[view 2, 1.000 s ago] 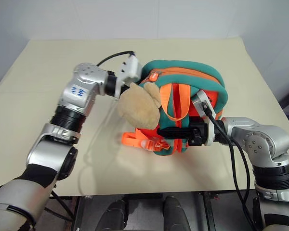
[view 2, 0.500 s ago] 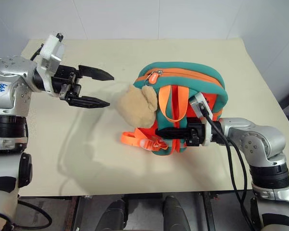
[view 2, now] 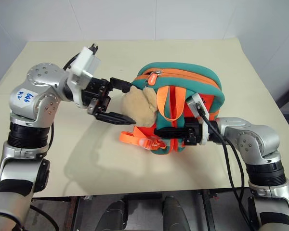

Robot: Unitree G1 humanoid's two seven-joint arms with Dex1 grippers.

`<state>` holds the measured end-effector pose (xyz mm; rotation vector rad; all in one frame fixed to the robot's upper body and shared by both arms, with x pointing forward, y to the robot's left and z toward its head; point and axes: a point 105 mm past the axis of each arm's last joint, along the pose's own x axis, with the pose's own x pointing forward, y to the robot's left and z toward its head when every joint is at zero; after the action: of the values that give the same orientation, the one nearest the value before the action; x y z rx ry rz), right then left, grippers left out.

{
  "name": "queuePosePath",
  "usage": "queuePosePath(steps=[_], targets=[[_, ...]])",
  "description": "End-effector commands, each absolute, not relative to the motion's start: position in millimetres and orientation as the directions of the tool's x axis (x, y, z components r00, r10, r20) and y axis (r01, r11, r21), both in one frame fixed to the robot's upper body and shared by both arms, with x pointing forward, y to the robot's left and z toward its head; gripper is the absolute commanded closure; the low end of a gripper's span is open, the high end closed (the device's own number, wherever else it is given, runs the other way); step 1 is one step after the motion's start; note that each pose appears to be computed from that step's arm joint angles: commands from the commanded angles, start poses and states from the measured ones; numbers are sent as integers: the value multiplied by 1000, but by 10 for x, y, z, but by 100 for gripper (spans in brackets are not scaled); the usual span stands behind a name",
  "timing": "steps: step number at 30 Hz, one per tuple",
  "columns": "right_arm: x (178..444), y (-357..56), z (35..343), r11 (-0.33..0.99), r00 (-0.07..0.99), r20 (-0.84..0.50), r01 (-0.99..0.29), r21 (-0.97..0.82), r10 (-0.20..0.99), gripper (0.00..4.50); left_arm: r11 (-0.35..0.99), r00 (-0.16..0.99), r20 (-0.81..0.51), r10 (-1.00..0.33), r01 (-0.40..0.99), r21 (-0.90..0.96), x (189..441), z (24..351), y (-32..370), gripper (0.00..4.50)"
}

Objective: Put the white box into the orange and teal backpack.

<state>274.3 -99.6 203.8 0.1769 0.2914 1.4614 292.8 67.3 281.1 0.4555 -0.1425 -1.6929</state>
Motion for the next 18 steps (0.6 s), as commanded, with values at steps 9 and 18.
queuePosePath(steps=[9, 18], targets=[[2682, -962, 2100, 78, 63, -67, -962, 260, 996, 450, -14, 87, -217, -972, 905, 425, 3178, 3164, 1212, 362], [2652, -967, 2117, 88, 77, -55, -962, 257, 996, 450, 238, 320, -290, -902, 929, 285, 3646, 2724, 1888, 387]])
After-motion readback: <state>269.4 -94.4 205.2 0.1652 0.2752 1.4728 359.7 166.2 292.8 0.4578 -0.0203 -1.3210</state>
